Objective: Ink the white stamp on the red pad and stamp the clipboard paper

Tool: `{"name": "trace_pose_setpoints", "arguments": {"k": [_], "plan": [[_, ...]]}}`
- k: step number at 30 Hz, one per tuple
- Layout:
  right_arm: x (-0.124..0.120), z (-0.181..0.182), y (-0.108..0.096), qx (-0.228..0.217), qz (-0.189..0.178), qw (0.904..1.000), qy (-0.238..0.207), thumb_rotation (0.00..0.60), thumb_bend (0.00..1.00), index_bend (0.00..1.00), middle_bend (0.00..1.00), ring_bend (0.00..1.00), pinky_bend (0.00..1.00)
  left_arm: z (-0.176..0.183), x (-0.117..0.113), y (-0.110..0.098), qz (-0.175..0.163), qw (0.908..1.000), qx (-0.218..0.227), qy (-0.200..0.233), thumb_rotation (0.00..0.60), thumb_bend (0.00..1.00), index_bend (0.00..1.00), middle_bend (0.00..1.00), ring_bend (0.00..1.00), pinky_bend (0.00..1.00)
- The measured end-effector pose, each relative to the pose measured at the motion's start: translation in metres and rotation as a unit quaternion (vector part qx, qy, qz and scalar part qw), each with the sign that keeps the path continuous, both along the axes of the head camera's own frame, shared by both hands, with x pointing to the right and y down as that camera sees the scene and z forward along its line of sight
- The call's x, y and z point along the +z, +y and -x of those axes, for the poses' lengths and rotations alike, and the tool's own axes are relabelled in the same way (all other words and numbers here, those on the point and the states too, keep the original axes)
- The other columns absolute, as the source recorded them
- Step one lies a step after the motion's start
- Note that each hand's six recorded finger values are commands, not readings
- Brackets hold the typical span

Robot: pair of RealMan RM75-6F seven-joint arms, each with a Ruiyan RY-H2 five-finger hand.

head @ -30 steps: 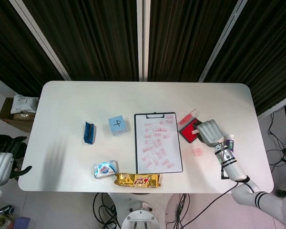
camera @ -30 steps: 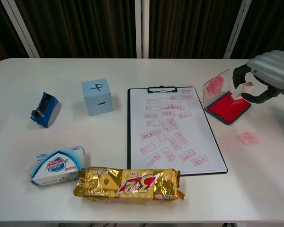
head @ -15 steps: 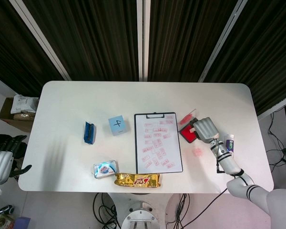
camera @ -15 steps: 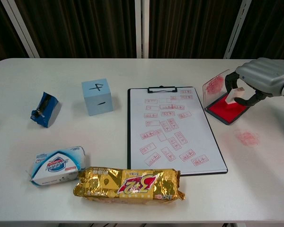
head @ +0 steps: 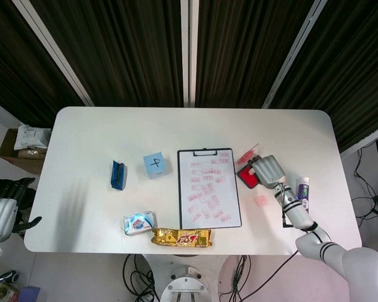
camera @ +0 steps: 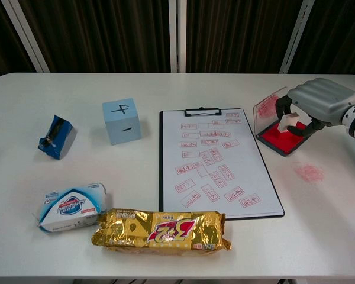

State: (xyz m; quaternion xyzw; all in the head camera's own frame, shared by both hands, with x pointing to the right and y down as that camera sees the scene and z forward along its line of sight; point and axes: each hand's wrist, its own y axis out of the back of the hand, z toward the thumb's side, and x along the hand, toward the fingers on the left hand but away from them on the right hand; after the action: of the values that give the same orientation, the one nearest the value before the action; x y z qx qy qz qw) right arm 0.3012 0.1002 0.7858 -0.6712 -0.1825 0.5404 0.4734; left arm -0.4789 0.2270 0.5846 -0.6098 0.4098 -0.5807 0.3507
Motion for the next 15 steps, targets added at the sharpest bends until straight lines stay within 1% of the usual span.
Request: {"name": "trace_pose_setpoints", "arguments": {"k": [6, 15], "plan": [[0.0017, -0.0015, 0.0007, -0.001, -0.005, 1.0000, 0.003, 0.600, 0.47, 1.00, 0.86, 0.87, 1.00, 0.0008, 0.0007, 0.0004, 0.000, 1.0000, -0.001, 0.000, 0.600, 0.00, 0.14, 0.16, 0.16, 0.29], [0.0030, -0.0026, 0.0022, -0.001, -0.008, 1.0000, 0.001, 0.600, 0.47, 1.00, 0.87, 0.87, 1.00, 0.0012, 0.0006, 0.0006, -0.001, 1.0000, -0.001, 0.000, 0.600, 0.00, 0.14, 0.16, 0.16, 0.29]]}}
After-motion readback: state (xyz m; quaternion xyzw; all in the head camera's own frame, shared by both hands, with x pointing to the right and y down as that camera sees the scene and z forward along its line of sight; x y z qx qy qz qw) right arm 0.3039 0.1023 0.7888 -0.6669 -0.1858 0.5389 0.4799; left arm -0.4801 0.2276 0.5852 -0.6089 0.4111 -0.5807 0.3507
